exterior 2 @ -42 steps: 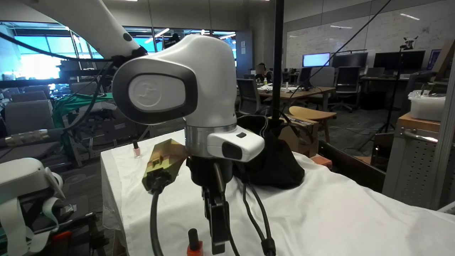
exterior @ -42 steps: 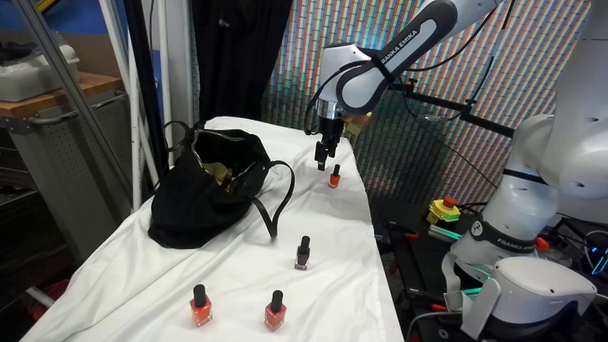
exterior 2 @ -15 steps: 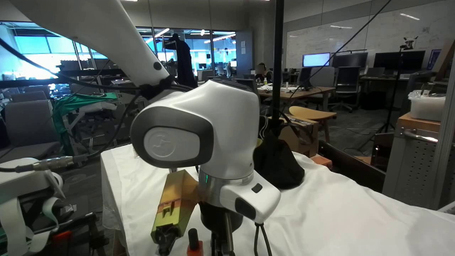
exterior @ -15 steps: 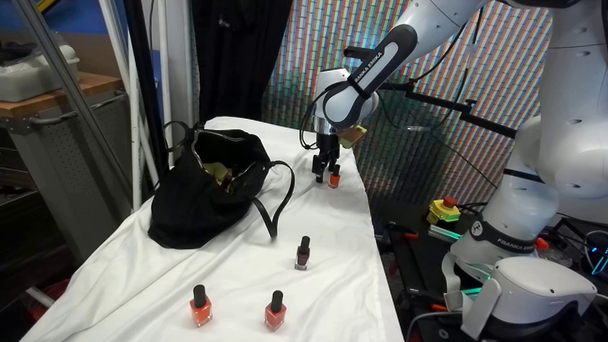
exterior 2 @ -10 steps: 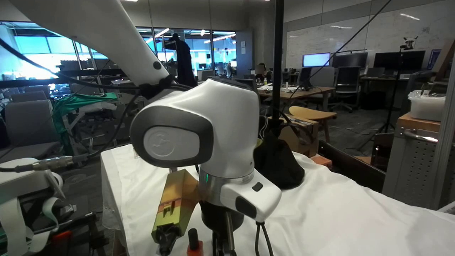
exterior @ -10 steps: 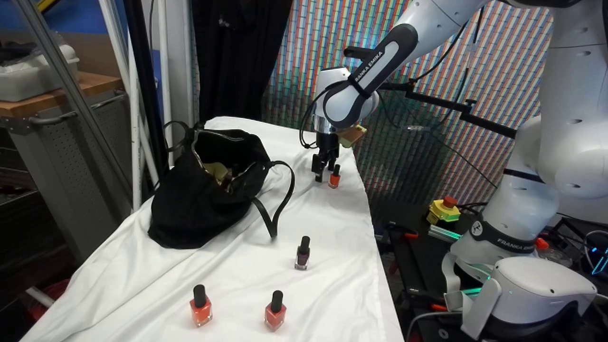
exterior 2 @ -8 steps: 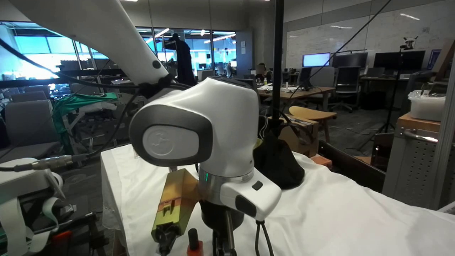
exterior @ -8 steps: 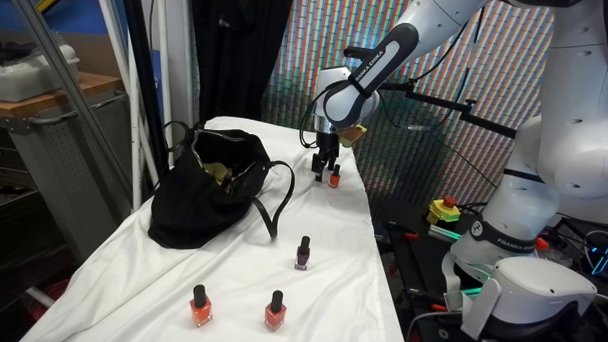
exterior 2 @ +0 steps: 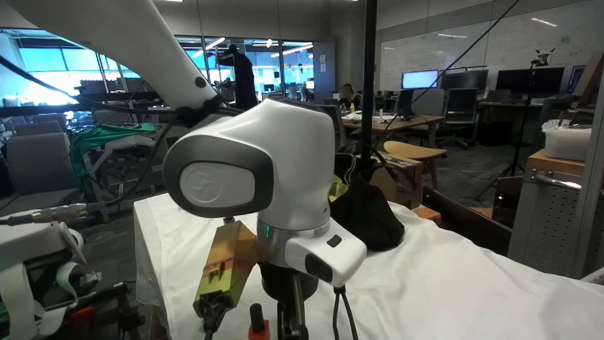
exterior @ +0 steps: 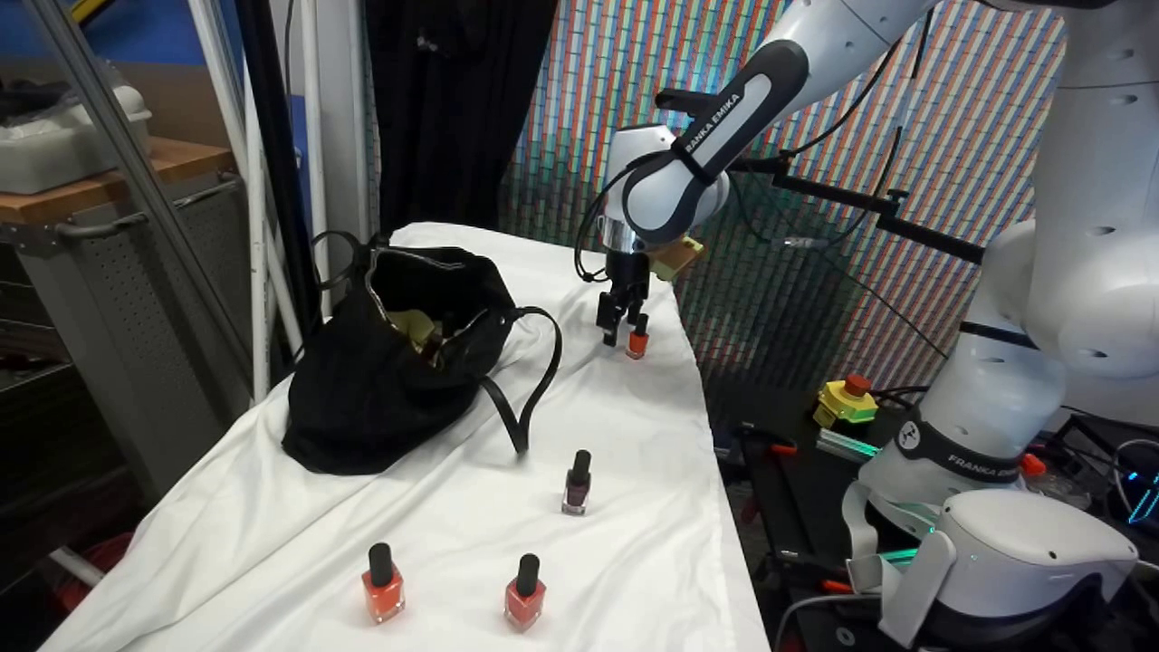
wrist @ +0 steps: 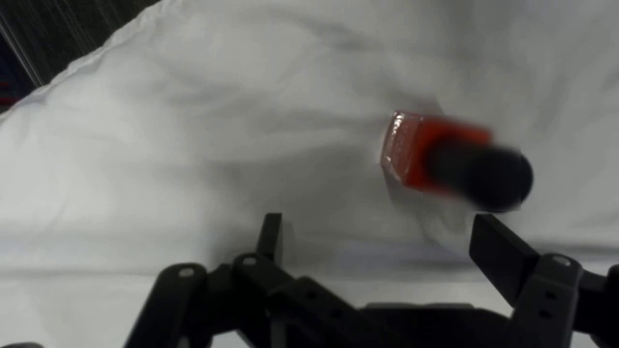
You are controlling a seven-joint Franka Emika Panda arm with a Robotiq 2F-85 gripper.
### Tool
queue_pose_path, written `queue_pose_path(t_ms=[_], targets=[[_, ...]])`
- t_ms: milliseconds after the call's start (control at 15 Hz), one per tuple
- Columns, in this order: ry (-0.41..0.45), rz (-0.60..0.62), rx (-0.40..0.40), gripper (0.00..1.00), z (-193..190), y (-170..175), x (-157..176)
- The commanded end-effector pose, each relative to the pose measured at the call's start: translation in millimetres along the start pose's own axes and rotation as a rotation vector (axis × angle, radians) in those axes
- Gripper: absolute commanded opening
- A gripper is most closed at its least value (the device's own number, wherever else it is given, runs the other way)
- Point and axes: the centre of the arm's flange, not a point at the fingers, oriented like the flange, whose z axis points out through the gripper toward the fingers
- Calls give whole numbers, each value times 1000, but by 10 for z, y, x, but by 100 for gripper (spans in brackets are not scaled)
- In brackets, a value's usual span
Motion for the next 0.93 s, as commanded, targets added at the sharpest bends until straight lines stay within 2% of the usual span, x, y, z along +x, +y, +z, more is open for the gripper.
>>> queue_pose_path(t_ms=[0, 267, 867], targets=[[18, -35, 4, 100, -168, -58, -199], [20, -45, -10, 100, -235, -112, -326], [11, -71, 13, 100, -183, -160, -434]])
